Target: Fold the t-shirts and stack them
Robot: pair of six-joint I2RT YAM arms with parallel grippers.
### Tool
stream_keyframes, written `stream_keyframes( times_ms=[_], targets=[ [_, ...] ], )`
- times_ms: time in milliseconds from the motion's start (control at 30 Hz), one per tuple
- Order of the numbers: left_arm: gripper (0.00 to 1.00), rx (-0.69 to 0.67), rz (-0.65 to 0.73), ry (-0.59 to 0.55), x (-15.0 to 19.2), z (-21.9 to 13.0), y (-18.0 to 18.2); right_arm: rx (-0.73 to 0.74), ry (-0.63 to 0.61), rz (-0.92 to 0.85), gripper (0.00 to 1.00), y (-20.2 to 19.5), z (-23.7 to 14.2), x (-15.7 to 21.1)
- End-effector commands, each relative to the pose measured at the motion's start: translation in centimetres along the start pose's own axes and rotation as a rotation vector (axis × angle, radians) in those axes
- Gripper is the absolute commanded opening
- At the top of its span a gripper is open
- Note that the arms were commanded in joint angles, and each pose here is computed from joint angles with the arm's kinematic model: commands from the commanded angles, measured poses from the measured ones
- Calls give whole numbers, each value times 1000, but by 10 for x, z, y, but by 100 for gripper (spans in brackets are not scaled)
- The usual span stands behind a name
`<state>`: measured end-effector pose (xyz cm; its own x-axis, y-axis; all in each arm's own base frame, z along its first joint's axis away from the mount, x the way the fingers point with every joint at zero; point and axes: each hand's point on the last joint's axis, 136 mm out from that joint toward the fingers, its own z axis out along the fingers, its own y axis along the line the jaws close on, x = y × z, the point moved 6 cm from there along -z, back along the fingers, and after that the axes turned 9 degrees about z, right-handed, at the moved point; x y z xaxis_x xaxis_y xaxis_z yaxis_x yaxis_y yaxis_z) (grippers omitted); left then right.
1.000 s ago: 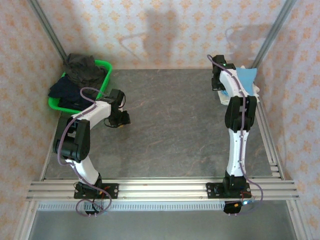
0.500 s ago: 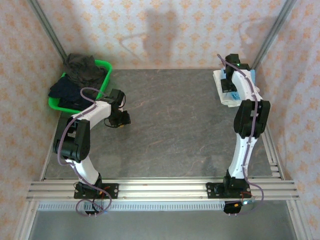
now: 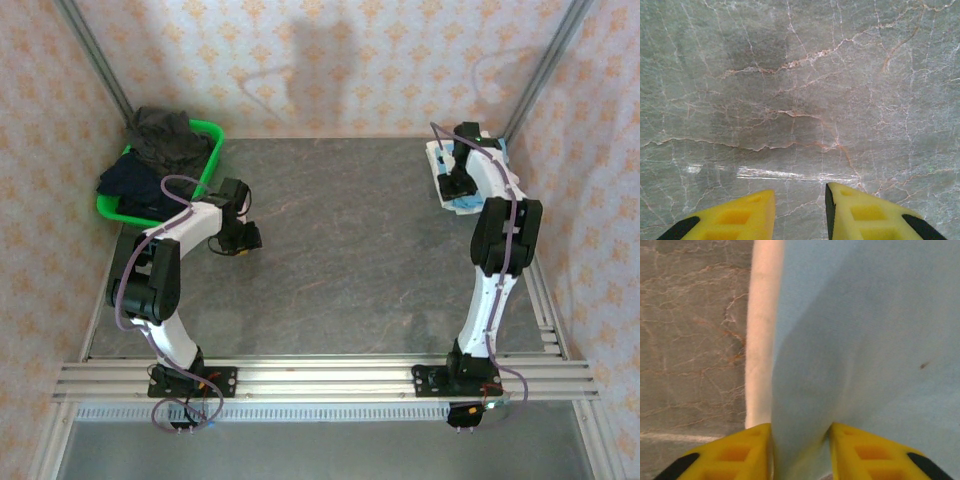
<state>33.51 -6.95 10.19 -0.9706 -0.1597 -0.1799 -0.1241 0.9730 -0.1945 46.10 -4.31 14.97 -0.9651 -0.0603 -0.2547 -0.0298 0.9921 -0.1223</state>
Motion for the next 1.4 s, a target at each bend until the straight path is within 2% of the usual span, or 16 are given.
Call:
stream_keyframes(
  times_ms=[0,100,200,267,333,500,600,700,767,867,1000,1067,1167,1233,1267,1367],
  targets=[
    [33,-1,14,-4,-1,0,3,-58,-93,59,44,2,-36,-9],
    [34,1,12,-7,-2,-1,3,-88,-226,163,48,1,-53,-26],
    [34,2,11,-7,-1,-1,3,6,-295,323,50,-16,-41,-42],
    [34,3,12,-11,-1,-3,3,44,-292,442,50,-30,-25,-48],
    [34,6,10,-23,-1,-7,2,17,-273,520,48,-36,-7,-51],
    [42,22,0,-100,-4,-24,0,-39,-218,553,57,-26,13,-46],
    [51,45,-3,-183,-9,-42,-4,-12,-219,573,64,-30,-3,-42],
    [59,53,-18,-300,-13,-67,-4,-15,-280,592,73,-31,-35,-34],
    [67,43,-32,-414,-15,-88,-2,-41,-344,593,81,-26,-52,-23],
    [74,-20,-67,-627,-11,-119,11,-79,-439,569,100,-9,-67,6],
    [100,-166,-62,-923,8,-150,38,-67,-562,535,99,22,-80,56],
    [100,-274,63,-1021,16,-151,47,-54,-669,526,99,35,-89,81],
    [100,-475,107,-1065,30,-133,72,-73,-860,579,99,36,-94,118],
    [100,-524,176,-1033,36,-113,80,-80,-973,545,99,37,-89,139],
    [100,-528,164,-1012,37,-107,85,-61,-1002,566,99,34,-85,146],
    [100,-483,133,-980,34,-86,96,73,-918,628,99,24,-64,157]
  ],
)
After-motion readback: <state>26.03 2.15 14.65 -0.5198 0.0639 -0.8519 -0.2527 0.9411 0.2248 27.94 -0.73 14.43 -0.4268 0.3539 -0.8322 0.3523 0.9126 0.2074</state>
